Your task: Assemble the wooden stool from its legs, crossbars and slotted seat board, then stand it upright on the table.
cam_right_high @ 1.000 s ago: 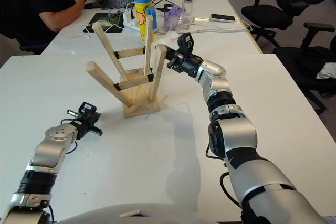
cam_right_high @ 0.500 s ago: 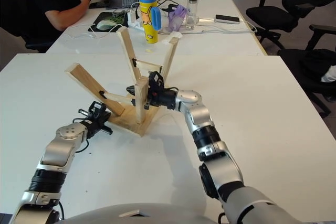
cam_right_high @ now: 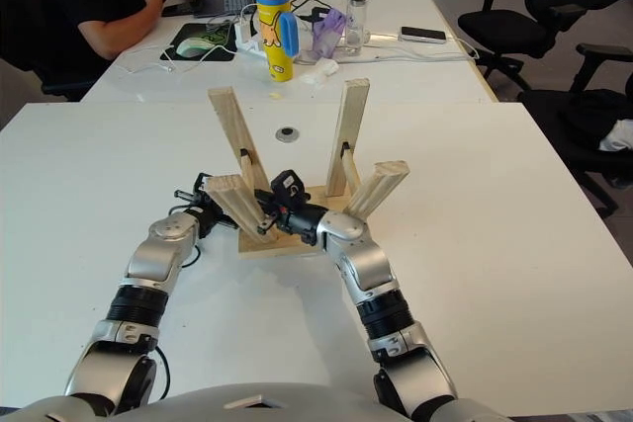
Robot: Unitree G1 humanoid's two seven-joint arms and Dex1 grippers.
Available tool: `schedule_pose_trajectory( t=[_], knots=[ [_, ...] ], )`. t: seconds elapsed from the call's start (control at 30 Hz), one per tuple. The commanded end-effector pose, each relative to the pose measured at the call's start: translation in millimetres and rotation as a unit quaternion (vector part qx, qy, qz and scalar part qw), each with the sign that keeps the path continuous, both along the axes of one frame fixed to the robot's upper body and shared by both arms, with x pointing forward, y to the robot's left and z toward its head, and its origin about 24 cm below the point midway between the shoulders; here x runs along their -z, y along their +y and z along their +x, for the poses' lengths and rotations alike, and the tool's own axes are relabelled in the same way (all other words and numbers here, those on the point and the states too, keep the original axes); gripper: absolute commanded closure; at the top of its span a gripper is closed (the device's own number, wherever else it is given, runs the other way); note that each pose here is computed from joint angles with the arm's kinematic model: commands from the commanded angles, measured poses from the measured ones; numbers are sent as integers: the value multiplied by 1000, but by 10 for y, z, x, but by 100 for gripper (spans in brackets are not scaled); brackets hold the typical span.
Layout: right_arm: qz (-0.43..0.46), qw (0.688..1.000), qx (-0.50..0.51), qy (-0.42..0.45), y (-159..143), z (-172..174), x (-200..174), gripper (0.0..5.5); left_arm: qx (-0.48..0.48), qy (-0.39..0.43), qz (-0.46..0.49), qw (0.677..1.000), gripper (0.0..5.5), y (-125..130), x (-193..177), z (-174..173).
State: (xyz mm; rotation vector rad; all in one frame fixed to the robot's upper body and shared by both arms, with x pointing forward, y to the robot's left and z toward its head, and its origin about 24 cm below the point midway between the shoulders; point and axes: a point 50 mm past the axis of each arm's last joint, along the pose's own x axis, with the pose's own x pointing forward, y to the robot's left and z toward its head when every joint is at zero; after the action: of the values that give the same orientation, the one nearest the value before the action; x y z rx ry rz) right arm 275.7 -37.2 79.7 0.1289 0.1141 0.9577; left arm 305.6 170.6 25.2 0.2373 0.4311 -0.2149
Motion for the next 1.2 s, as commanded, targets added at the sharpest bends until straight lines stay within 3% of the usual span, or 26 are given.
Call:
schedule_pose_trajectory(
  t=[0.03, 0.2, 0.33, 0.47, 0.57, 0.63, 0.77, 0.97, 1.2],
  knots=[
    [74, 996, 57, -19, -147, -85, -222, 550, -36, -60, 10, 997, 546, 18, -139, -61],
    [193, 973, 104, 69, -312, -312, -272, 550, -93, -150, 16, 984, 546, 103, -414, -324],
    [342, 920, 20, 193, -319, -454, -250, 550, -94, -172, 6, 981, 546, 67, -437, -500],
    [369, 889, -13, 271, -447, -617, -134, 550, -73, -173, -4, 982, 546, -26, -427, -589],
    [301, 909, 8, 288, -713, -851, 2, 550, -63, -161, -12, 985, 546, -51, -396, -732],
    [201, 936, 26, 289, -903, -1042, 134, 550, -69, -142, -11, 987, 546, -4, -355, -881],
    [9, 974, 128, 185, -1280, -1118, 280, 550, -90, -110, -19, 990, 546, 71, -342, -1111],
    [-131, 947, 282, 84, -1781, -918, 530, 550, -41, -42, -16, 998, 546, -36, -198, -1256],
    [-166, 933, 314, 56, -1704, -785, 683, 550, 2, 33, 22, 999, 546, -31, 34, -1274]
  ],
)
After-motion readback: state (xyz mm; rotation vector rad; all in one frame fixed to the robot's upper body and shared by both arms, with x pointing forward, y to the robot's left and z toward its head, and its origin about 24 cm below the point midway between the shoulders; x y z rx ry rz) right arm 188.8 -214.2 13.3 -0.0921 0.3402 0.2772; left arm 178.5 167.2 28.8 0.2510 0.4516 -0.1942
